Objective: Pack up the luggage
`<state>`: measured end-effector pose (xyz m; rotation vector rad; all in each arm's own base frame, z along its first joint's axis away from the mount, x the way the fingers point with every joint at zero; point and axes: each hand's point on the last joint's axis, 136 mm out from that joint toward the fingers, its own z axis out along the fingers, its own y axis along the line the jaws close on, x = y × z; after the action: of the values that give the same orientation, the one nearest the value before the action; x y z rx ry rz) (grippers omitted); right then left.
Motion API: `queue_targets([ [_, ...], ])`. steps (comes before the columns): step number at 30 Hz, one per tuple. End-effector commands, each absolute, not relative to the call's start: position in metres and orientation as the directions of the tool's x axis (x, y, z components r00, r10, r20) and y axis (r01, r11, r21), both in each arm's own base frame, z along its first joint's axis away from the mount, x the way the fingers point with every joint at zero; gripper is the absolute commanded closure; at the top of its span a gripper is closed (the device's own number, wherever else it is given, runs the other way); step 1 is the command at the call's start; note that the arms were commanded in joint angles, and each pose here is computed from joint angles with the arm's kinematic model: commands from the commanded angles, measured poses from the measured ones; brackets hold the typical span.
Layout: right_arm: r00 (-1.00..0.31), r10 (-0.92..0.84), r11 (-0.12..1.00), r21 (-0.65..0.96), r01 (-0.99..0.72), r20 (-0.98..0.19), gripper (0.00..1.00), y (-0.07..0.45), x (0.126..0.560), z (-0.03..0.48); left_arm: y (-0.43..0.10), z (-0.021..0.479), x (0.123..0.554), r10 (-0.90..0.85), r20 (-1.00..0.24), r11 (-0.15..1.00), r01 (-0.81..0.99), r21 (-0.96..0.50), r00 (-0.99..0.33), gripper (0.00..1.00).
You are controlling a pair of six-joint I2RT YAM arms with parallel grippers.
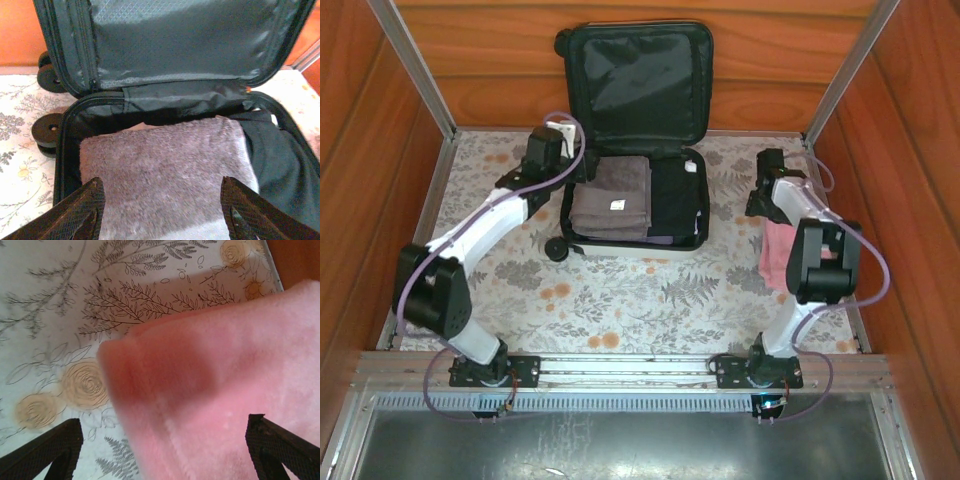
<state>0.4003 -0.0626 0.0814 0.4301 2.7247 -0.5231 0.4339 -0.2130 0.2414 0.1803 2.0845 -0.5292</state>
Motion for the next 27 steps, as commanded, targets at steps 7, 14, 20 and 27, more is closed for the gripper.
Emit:
queue_targets([
  [7,-0.946,0.293,0.842,-0.431,0.325,-0.142,0.13,-0.108,0.383,0.024,-0.238,0.229,0.385,-0.058,-0.827,0.848,0.410,-0.336,-0.559,0.35],
  [14,-0.952,0.299,0.875,-0.376,0.303,-0.072,0.34,-0.125,0.380,-0.005,-0.245,0.204,0.373,-0.046,-0.796,0.839,0.409,-0.359,-0.604,0.37],
  [20,-0.968,0.242,0.917,-0.309,0.251,-0.067,0.84,-0.110,0.396,-0.002,-0.261,0.206,0.353,-0.024,-0.797,0.816,0.449,-0.365,-0.603,0.33],
  [27,-0.931,0.201,0.979,0.028,0.202,-0.305,1.00,-0.038,0.417,0.052,-0.308,0.214,0.319,0.026,-0.780,0.709,0.561,-0.426,-0.626,0.00],
])
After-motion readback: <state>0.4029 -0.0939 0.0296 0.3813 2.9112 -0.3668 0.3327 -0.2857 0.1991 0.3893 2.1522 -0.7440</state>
